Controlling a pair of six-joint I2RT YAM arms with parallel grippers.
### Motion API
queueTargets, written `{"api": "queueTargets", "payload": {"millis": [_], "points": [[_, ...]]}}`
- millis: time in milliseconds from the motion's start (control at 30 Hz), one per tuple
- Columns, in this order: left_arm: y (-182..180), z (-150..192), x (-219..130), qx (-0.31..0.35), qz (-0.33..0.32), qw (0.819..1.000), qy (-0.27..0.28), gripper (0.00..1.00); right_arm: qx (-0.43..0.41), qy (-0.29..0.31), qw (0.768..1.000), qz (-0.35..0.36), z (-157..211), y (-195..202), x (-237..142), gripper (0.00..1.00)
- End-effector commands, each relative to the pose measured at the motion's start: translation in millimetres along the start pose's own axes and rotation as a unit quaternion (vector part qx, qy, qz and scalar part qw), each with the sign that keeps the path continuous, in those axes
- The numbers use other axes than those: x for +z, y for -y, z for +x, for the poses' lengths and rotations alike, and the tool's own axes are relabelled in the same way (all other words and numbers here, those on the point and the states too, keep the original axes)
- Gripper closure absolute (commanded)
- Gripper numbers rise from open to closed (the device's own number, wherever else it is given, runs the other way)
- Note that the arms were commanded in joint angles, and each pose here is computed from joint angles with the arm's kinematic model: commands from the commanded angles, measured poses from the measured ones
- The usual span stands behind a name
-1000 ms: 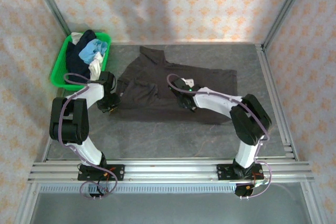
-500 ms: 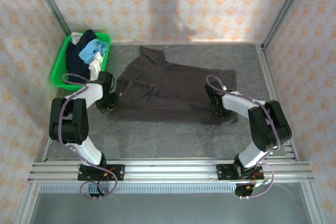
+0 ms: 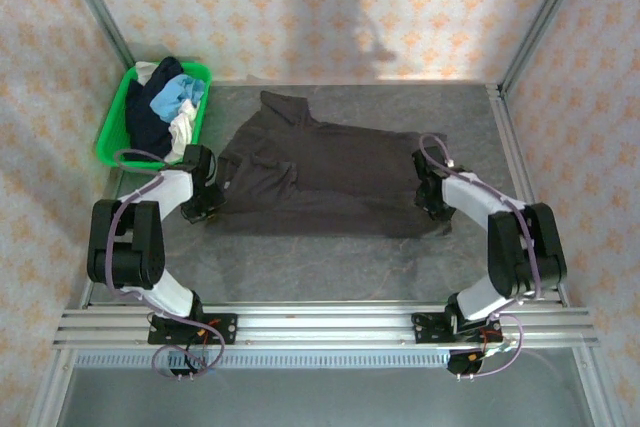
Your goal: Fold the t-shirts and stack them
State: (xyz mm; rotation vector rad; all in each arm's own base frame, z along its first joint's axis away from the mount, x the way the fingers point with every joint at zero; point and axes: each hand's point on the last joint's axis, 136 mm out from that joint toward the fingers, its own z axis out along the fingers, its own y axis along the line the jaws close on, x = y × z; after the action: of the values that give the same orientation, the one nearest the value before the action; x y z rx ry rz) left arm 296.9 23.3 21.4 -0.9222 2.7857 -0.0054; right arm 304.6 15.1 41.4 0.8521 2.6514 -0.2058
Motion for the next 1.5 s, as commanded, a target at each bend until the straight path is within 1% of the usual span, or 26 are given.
{"api": "queueTargets", "payload": {"millis": [0,167,200,233,300,367,533,567,733,900,1033,1133,1200,1333,1400,1467], "points": [[-22,16,5,-0.006,-0.036,0.999,-0.023,0.97,-0.015,-0.014,0.998,0.057,5,18,8,0.58],[-22,16,6,-0.006,-0.037,0.999,-0.025,0.97,-0.018,-0.02,0.997,0.078,17,34,10,0.58],[-22,16,6,-0.006,-0.036,0.999,-0.023,0.97,-0.019,-0.019,0.996,0.085,18,38,10,0.59],[-22,16,6,-0.006,-0.037,0.999,-0.023,0.97,-0.02,-0.019,0.995,0.091,18,41,11,0.62],[-24,16,6,-0.006,-0.04,0.999,-0.023,0.98,-0.015,-0.024,0.995,0.092,19,45,14,0.75],[-24,16,5,-0.006,-0.041,0.999,-0.022,0.98,-0.012,-0.027,0.996,0.086,19,45,15,0.84],[-27,18,4,-0.007,-0.044,0.999,-0.019,0.98,-0.011,-0.021,0.996,0.083,14,48,7,0.99],[-27,18,4,-0.008,-0.045,0.999,-0.019,0.98,-0.01,-0.018,0.997,0.079,13,48,3,1.0],[-27,18,4,-0.009,-0.044,0.999,-0.019,0.98,0.0,-0.004,0.998,0.062,13,55,-18,1.0],[-28,18,4,-0.01,-0.045,0.999,-0.018,0.99,0.018,-0.005,0.998,0.058,25,69,-31,1.0],[-28,18,5,-0.009,-0.047,0.999,-0.018,0.99,0.025,-0.014,0.998,0.06,36,74,-21,1.0],[-29,18,5,-0.009,-0.048,0.999,-0.019,0.99,0.021,-0.026,0.996,0.081,41,76,-10,1.0],[-29,18,6,-0.008,-0.05,0.999,-0.02,0.99,0.017,-0.031,0.994,0.103,41,80,-4,1.0],[-30,18,5,-0.007,-0.053,0.998,-0.019,0.99,0.015,-0.034,0.993,0.112,38,78,-1,1.0],[-32,18,4,-0.008,-0.055,0.998,-0.017,0.99,0.012,-0.036,0.993,0.114,36,78,-4,0.96],[-32,18,4,-0.008,-0.055,0.998,-0.017,0.98,0.013,-0.028,0.992,0.121,31,81,-12,0.87]]}}
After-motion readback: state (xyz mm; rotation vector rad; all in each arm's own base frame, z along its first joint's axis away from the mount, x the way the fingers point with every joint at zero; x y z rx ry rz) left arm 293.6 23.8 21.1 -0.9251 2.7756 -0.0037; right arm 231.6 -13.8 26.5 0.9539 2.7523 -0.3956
